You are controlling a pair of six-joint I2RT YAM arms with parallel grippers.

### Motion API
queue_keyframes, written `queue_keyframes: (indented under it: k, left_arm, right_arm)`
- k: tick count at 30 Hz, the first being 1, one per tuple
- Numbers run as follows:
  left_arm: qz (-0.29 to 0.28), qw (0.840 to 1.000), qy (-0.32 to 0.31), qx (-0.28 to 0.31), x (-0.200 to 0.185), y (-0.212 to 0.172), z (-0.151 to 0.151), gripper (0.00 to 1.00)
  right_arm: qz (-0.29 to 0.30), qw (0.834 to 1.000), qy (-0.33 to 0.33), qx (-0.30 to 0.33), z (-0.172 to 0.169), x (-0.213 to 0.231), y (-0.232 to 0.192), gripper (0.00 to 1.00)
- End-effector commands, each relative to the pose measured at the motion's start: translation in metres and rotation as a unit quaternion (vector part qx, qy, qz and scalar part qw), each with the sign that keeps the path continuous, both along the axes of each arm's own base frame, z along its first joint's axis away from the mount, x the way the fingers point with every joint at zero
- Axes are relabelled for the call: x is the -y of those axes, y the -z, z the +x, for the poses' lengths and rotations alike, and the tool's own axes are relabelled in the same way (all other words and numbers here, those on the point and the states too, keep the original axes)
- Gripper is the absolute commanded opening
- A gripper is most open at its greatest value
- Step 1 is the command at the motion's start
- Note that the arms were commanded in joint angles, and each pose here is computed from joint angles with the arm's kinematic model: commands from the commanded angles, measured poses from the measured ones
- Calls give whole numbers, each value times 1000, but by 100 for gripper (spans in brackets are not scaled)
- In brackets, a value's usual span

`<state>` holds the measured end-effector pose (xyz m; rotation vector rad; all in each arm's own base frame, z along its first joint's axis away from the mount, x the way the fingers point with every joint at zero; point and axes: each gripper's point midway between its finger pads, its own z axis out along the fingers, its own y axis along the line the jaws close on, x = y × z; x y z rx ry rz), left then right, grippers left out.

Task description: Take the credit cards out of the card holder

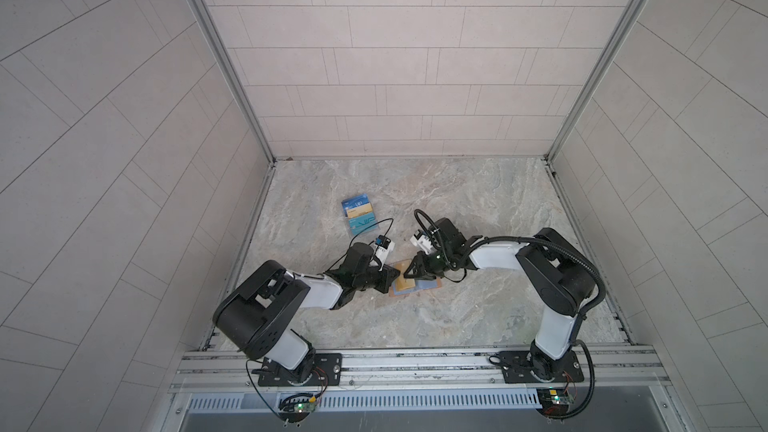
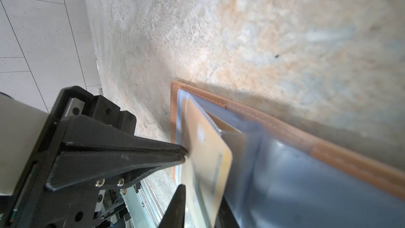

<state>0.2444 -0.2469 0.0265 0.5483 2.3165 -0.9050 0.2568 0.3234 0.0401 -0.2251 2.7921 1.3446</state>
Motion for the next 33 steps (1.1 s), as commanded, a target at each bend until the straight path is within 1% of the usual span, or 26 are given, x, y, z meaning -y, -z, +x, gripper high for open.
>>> queue_keyframes:
  k: [1,8,24,33]
  left_arm:
    - [72,995,4,-68,-20,44,-30,0]
    - [75,995,3,-70,-21,45,-31,0]
    - [78,994,1,-72,-22,47,-31,0]
    - [78,994,2,-72,-22,47,-31,0]
  right_arm:
    - [13,1000,7,27,8,0,-19,23]
    - [25,999,14,34,10,6,-27,23]
    - [38,999,22,31,11,16,-30,21]
    - [45,998,27,33,14,19,-34,17]
